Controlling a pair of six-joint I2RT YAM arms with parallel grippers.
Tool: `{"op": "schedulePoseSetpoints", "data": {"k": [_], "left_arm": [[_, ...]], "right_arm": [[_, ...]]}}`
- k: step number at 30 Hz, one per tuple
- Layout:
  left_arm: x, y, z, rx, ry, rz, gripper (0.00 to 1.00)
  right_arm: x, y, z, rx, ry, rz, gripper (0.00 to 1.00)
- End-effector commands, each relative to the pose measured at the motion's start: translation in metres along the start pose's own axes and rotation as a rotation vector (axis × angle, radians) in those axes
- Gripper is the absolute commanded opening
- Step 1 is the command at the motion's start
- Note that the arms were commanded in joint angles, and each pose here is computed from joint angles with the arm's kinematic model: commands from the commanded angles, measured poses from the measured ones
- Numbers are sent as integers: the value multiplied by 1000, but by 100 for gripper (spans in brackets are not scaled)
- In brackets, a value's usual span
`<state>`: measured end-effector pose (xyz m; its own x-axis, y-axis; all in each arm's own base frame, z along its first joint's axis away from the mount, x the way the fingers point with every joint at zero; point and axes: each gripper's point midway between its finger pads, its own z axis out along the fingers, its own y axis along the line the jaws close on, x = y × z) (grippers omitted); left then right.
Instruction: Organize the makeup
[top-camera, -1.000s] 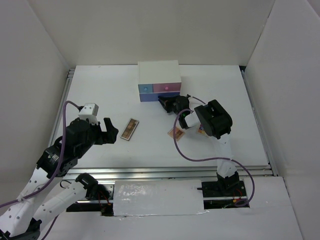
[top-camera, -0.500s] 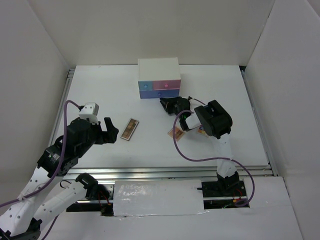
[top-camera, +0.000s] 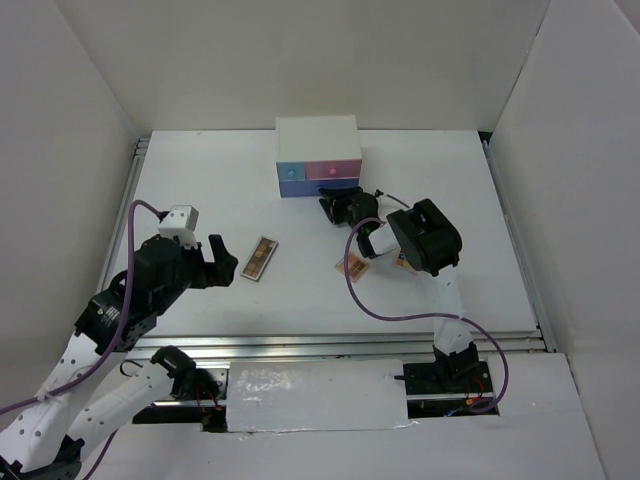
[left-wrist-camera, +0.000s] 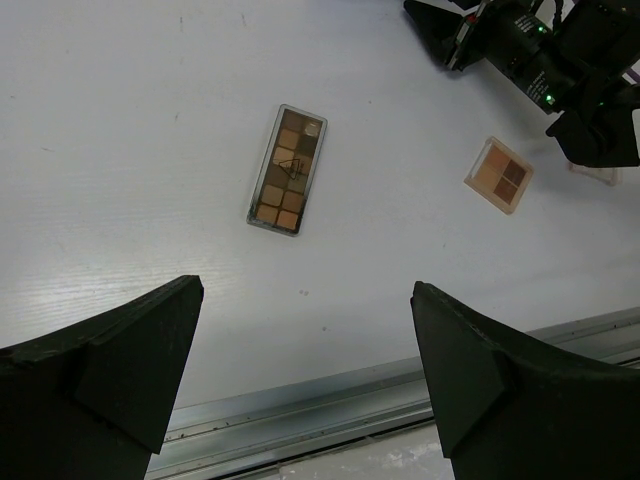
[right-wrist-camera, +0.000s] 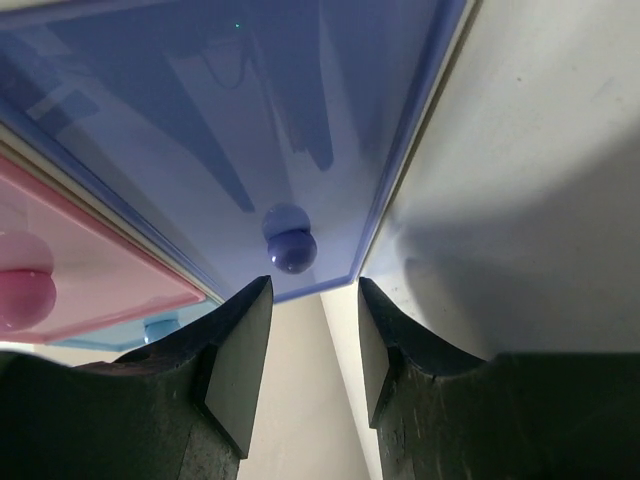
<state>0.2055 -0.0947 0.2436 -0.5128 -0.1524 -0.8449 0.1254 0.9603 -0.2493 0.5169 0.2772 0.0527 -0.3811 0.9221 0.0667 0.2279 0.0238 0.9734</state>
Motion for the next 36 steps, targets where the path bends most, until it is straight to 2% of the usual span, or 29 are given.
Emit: {"op": "schedulePoseSetpoints", "data": {"k": [1, 11, 25, 31, 33, 36], "left_arm": [[-8, -5, 3, 27, -32, 12, 100], [-7, -7, 4, 34, -25, 19, 99], [-7, -10, 4, 53, -22, 25, 99], [-7, -11, 5, 62, -21, 28, 99], [-6, -12, 5, 64, -21, 28, 100], [-7, -11, 5, 65, -22, 30, 99]], "right_arm": [[-7, 16, 11, -40, -36, 14, 47], [-6, 18, 19, -43, -33, 19, 46], [-13, 18, 22, -27, -79, 24, 29], [-13, 22, 23, -42, -79, 11, 13], [-13, 24, 21, -60, -78, 5, 2], [-13, 24, 17, -72, -77, 6, 0]]}}
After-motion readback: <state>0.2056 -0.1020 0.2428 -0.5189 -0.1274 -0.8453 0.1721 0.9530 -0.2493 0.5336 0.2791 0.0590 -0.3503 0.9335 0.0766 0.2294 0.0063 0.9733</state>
